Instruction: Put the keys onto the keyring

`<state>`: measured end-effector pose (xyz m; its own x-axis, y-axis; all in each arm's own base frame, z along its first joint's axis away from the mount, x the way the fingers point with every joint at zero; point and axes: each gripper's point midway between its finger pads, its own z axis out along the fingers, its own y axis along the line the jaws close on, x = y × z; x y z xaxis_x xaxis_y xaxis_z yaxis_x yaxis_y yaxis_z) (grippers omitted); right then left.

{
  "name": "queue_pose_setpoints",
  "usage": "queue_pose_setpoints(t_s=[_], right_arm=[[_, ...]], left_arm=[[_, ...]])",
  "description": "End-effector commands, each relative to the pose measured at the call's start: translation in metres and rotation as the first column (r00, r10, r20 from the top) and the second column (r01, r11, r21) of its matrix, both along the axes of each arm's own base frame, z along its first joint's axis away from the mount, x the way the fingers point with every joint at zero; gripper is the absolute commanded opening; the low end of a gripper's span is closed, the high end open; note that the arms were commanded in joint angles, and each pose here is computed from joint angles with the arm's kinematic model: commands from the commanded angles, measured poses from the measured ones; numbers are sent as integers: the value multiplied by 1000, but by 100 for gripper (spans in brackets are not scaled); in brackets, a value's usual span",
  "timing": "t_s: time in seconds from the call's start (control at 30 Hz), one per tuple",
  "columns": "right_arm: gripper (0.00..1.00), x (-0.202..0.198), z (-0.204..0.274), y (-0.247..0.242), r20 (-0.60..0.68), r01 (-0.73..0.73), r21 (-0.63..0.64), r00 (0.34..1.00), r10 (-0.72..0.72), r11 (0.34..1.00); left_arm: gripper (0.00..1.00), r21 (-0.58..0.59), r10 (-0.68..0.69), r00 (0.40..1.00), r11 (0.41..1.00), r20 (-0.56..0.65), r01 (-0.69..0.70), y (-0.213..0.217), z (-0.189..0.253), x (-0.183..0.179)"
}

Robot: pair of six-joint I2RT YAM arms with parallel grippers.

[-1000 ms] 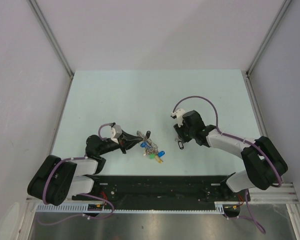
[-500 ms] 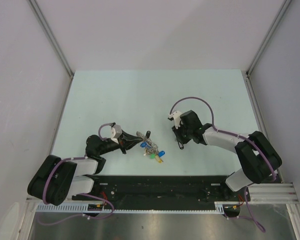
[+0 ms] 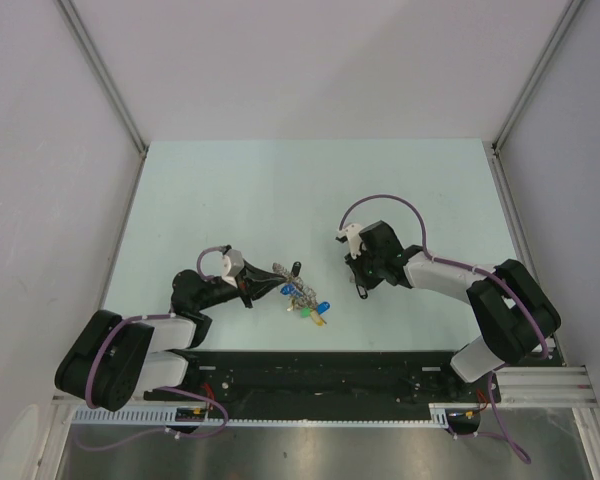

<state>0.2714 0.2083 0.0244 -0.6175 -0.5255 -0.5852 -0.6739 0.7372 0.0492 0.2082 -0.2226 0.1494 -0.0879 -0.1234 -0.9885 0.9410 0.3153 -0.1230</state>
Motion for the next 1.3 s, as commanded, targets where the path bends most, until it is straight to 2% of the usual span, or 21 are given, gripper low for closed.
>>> queue_pose_setpoints(t_s=[0.0,0.17,0.3,0.5,0.6,0.7,0.87,1.0,1.27], right_arm=[[15,9,9,3,18,8,3,1000,-8,1000],[10,10,9,2,23,4,2,1000,-4,1000],[0,12,11,3,33,-1,4,999,0,1000],[0,11,41,13,114,-66,45,992,60,997],[0,4,70,24,201,-165,71,968,148,984],[0,-5,100,36,281,-264,82,931,232,961],[0,-22,132,53,319,-396,76,879,354,915],[0,-42,144,77,358,-513,52,810,464,857],[0,-66,176,113,465,-657,3,668,581,754]], left_arm=[[0,-133,10,909,990,416,50,2,83,-10],[0,-133,10,910,990,414,50,2,83,-10],[0,-133,8,909,990,417,52,2,84,-10],[0,-127,-8,910,990,414,66,1,83,-12],[0,-121,-28,912,989,409,85,-1,83,-13],[0,-110,-60,913,987,404,114,-4,82,-16],[0,-92,-115,910,982,398,164,-10,80,-21],[0,-83,-149,903,977,403,199,-15,81,-27],[0,-71,-188,889,969,418,238,-20,82,-33]])
